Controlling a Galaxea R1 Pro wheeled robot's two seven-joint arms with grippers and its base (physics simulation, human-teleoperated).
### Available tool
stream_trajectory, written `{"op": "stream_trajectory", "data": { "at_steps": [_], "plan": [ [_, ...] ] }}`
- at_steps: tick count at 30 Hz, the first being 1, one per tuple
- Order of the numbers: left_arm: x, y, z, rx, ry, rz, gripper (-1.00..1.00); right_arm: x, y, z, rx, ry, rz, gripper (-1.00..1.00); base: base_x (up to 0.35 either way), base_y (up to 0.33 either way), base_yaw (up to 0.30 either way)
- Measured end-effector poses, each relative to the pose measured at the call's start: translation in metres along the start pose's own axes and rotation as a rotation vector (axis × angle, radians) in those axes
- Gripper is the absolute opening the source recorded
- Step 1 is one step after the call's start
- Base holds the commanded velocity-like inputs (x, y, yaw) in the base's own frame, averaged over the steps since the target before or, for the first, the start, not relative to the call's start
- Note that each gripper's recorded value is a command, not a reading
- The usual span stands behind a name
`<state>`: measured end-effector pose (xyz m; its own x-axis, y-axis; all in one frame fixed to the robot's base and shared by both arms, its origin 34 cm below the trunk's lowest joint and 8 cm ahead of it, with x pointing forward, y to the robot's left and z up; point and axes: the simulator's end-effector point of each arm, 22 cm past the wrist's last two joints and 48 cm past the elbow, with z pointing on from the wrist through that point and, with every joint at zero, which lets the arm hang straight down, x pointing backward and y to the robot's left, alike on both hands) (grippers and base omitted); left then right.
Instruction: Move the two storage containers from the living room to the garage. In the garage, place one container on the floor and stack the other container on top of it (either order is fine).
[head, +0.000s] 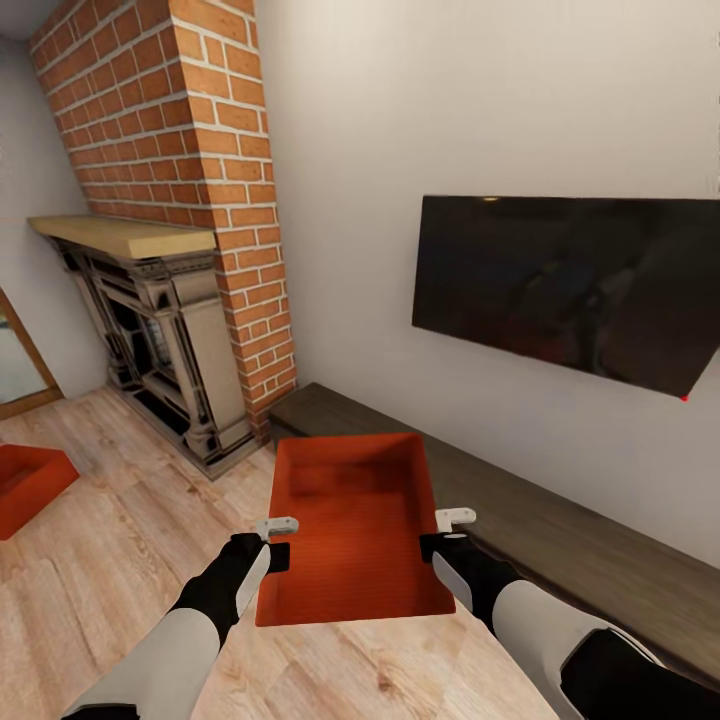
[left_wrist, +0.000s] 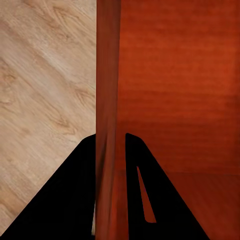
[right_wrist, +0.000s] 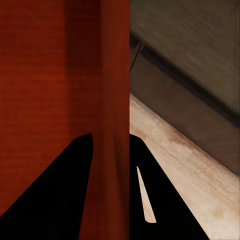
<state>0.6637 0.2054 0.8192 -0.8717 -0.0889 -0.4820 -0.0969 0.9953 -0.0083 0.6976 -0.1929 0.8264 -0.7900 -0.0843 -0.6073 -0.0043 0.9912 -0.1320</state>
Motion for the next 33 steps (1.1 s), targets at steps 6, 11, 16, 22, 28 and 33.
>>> {"op": "stream_trajectory", "data": {
  "at_steps": [6,11,16,22,28,33],
  "plan": [
    [-0.004,0.0,-0.004,0.001,-0.01,0.0,-1.0,-0.005,-0.001,-0.003,0.001,-0.009,0.001,-1.0,0.0,0.0,0.0],
    [-0.007,0.0,-0.007,0.002,-0.018,-0.001,-1.0,-0.009,-0.001,-0.006,0.001,-0.017,0.002,-1.0,0.0,0.0,0.0],
    [-0.011,-0.001,-0.01,0.002,-0.025,-0.001,-1.0,-0.013,-0.002,-0.009,0.002,-0.025,0.003,-1.0,0.0,0.0,0.0],
    [-0.015,-0.001,-0.014,0.003,-0.035,-0.001,-1.0,-0.017,-0.003,-0.013,0.003,-0.035,0.004,-1.0,0.0,0.0,0.0],
    [-0.019,-0.001,-0.018,0.004,-0.044,-0.002,-1.0,-0.022,-0.004,-0.016,0.004,-0.044,0.005,-1.0,0.0,0.0,0.0],
    [-0.022,-0.001,-0.022,0.005,-0.052,-0.002,-1.0,-0.026,-0.004,-0.019,0.004,-0.052,0.006,-1.0,0.0,0.0,0.0]
  ]
}}
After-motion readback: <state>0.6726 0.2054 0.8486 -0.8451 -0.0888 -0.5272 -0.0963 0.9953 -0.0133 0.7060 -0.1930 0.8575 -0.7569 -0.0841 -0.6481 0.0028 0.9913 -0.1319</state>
